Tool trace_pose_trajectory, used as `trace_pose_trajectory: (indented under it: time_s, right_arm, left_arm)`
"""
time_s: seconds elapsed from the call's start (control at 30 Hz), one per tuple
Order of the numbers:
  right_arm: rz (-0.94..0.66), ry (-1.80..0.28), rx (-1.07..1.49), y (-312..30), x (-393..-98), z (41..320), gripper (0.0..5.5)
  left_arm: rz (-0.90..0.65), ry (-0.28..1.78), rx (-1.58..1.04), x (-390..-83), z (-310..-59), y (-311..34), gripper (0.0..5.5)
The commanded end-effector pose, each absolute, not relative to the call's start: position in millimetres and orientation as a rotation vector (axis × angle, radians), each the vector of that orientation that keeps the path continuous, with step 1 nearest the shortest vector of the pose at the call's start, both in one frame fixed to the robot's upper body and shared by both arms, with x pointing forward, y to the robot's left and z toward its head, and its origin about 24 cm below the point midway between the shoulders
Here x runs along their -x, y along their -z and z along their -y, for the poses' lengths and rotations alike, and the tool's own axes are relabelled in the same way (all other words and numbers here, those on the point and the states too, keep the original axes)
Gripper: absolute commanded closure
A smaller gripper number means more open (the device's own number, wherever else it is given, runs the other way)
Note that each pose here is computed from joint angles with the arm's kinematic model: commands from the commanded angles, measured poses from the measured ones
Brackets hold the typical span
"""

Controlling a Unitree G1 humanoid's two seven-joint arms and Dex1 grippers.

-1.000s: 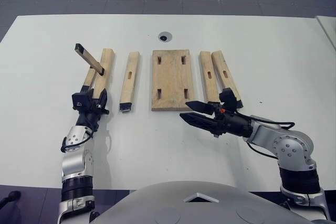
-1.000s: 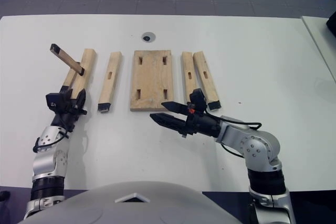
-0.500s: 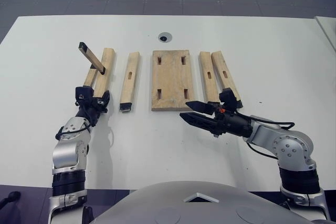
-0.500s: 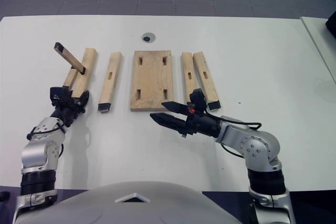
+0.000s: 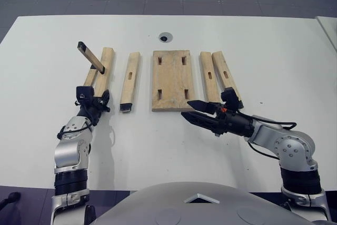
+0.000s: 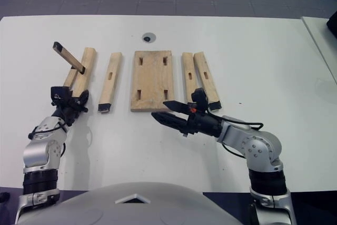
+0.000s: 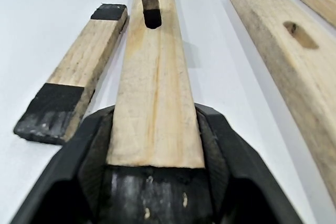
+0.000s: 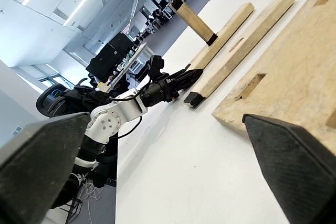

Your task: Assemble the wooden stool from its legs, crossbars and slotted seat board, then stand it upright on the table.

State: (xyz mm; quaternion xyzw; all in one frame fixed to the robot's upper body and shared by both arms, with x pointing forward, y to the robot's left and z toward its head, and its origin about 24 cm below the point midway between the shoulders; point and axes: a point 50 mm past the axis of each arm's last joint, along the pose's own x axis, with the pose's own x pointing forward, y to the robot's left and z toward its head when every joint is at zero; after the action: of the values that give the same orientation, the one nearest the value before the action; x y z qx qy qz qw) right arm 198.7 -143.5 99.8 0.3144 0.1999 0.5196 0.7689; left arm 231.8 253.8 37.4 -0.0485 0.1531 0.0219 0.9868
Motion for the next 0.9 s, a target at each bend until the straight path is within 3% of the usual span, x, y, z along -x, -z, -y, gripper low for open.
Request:
trace_pose_trajectory:
  time_s: [0.03,0.17,0.3,0.47,0.9]
  right_arm:
    - [-0.265,-1.126,-0.686,-138.3,-218.1,152.5,0.10]
    - [-0.201,-1.129,-0.746,-163.6,-238.3,153.2,0.10]
    - [-0.205,-1.157,-0.799,-178.7,-256.0,147.7,0.10]
    - [-0.249,-1.227,-0.810,-183.9,-263.8,130.4,0.10]
    - [-0.287,-1.326,-0.797,-185.7,-268.1,108.6,0.10]
  left_arm:
    - [-0.030,0.082,0.237,-266.8,-250.6,-103.2,3.46]
    - [0.074,0.408,0.401,-277.9,-230.7,-138.3,3.46]
    - [0.045,0.760,0.500,-274.9,-209.3,-154.6,3.46]
    - [-0.011,1.056,0.523,-266.3,-187.9,-162.9,3.46]
    - [-0.114,1.326,0.545,-244.7,-164.1,-162.1,3.46]
